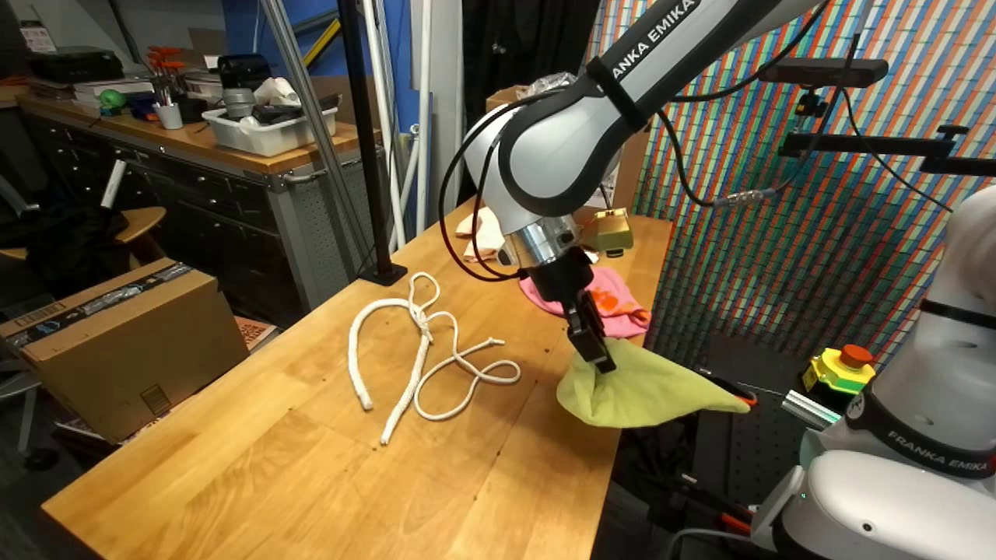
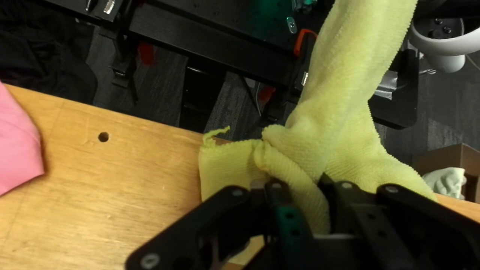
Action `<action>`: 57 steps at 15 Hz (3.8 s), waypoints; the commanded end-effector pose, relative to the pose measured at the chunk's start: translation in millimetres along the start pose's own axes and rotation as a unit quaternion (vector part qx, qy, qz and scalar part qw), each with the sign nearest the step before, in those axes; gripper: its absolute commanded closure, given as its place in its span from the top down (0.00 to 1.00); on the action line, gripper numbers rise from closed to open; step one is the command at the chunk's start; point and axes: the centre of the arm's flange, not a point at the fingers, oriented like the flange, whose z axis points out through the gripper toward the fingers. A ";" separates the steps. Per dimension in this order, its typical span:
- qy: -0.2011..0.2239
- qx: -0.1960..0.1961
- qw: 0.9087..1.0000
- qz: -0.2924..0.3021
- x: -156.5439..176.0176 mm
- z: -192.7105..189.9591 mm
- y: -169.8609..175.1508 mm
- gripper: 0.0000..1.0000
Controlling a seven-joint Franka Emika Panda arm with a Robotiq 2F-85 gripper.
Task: Pick up the clothes from the table and put them around the table.
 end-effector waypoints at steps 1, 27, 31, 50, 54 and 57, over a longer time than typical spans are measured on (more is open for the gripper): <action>0.005 0.004 1.000 -0.006 1.0 -7.1 -7.1 0.44; 0.290 -0.229 0.929 0.019 61.4 -3.7 -14.9 1.00; 0.325 -0.244 0.913 0.029 68.3 -4.7 -22.4 1.00; 0.416 -0.269 0.866 0.076 105.4 -29.6 -17.1 1.00; 0.428 -0.268 0.856 0.109 123.4 -43.6 -0.9 1.00; 0.428 -0.264 0.855 0.127 135.4 -47.3 11.8 1.00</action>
